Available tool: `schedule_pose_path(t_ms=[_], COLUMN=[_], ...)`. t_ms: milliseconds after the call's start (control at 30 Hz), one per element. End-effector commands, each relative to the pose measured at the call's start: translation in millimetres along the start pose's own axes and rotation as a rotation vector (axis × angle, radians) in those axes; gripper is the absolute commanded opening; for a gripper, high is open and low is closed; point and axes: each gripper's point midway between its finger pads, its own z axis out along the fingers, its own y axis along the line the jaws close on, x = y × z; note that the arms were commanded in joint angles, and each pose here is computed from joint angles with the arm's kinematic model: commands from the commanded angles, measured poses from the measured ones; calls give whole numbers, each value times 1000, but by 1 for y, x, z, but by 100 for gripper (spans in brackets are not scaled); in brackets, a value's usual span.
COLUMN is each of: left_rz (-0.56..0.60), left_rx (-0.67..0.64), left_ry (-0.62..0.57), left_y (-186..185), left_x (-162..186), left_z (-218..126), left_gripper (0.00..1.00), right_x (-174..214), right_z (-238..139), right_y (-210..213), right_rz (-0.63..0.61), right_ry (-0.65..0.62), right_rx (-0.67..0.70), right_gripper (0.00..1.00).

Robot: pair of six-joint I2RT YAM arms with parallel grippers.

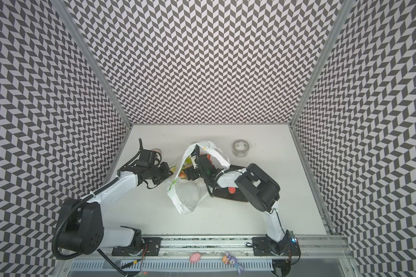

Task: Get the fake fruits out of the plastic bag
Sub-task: 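Grasp the yellow pear with leaves using the right gripper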

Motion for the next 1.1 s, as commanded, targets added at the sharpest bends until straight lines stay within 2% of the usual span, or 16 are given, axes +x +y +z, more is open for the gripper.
schedule_pose_path(t_ms=[0,400,667,833,900,1067], left_rz=[18,34,20,-14,-47,-157], left_rx=[-7,-53,-53,-54,-60,-48], left_ry=[-1,7,-21,-52,-78,-136], left_y=[3,8,7,7,9,12], left_x=[-1,-4,-6,-9,-11,-14], left_z=[3,4,-2,-7,-11,-19], left_gripper=[0,0,0,0,0,0], right_x=[-14,-1,3,-4,-7,-8], right_z=[9,41,40,27,19,-8], right_y=[14,7,13,18,18,26], right_rz=[-81,-120,-159,-169,-159,-134], right_ry=[-53,-14,1,-7,-12,-17], right_rx=[-75,-62,-76,-73,-65,-60], right_gripper=[81,80,62,44,40,38])
